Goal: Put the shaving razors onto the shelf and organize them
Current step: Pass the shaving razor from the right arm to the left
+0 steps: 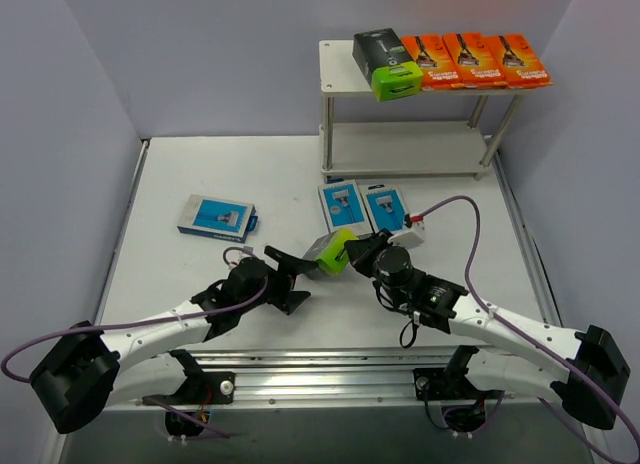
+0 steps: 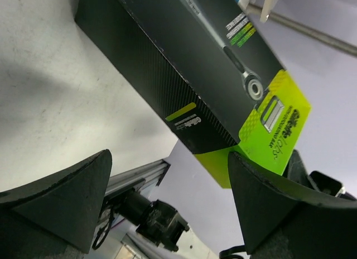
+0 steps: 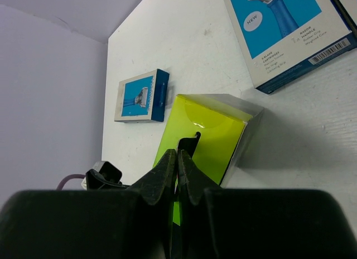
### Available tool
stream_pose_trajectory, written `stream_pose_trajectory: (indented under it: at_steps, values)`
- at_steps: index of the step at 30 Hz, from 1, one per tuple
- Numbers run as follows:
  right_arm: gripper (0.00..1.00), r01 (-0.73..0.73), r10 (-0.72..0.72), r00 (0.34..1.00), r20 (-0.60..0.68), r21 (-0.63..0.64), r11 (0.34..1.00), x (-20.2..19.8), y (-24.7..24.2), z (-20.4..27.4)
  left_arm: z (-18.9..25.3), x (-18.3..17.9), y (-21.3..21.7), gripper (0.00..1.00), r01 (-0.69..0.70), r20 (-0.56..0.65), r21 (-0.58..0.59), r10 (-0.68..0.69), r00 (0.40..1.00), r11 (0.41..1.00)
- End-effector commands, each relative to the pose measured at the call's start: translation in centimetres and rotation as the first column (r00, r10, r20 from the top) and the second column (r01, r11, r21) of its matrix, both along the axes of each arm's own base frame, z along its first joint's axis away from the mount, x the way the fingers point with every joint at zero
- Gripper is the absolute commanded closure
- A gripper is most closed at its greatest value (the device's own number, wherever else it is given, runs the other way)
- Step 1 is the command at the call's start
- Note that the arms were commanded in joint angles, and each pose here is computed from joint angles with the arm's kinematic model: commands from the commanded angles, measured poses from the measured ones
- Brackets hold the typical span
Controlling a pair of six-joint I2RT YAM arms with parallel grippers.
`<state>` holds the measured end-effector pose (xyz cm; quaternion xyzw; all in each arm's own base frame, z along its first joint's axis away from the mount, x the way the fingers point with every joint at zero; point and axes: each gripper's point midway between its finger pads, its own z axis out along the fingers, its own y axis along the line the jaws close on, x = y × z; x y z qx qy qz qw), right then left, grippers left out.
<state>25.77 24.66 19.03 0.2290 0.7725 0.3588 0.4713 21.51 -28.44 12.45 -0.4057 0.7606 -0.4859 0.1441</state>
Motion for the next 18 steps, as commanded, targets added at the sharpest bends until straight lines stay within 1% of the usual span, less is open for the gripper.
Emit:
stream_pose_trajectory:
  at_steps: [1,6,11,18]
  values:
    - [1.00,0.003,-0.004,1.000,0.017,0.056,0.998,-0.5,-0.1,1.1,3.0,2.2,0.6,0.06,-0.136,0.066,-0.067,0.141,0.988,0.988]
    - [1.00,-0.006,0.005,1.000,0.010,0.068,0.998,-1.1,-0.4,1.1,3.0,2.4,0.1,0.06,-0.147,0.068,-0.073,0.152,0.986,0.986]
    - [1.00,-0.035,0.036,0.999,-0.017,0.077,0.996,-2.4,-0.3,0.3,1.8,2.6,-1.0,0.06,-0.133,0.046,-0.081,0.137,0.990,0.988]
    - [1.00,-0.110,0.114,0.992,-0.047,0.093,0.990,-4.7,1.8,-0.6,1.7,2.9,-1.5,0.06,-0.138,0.056,-0.082,0.143,0.988,0.987]
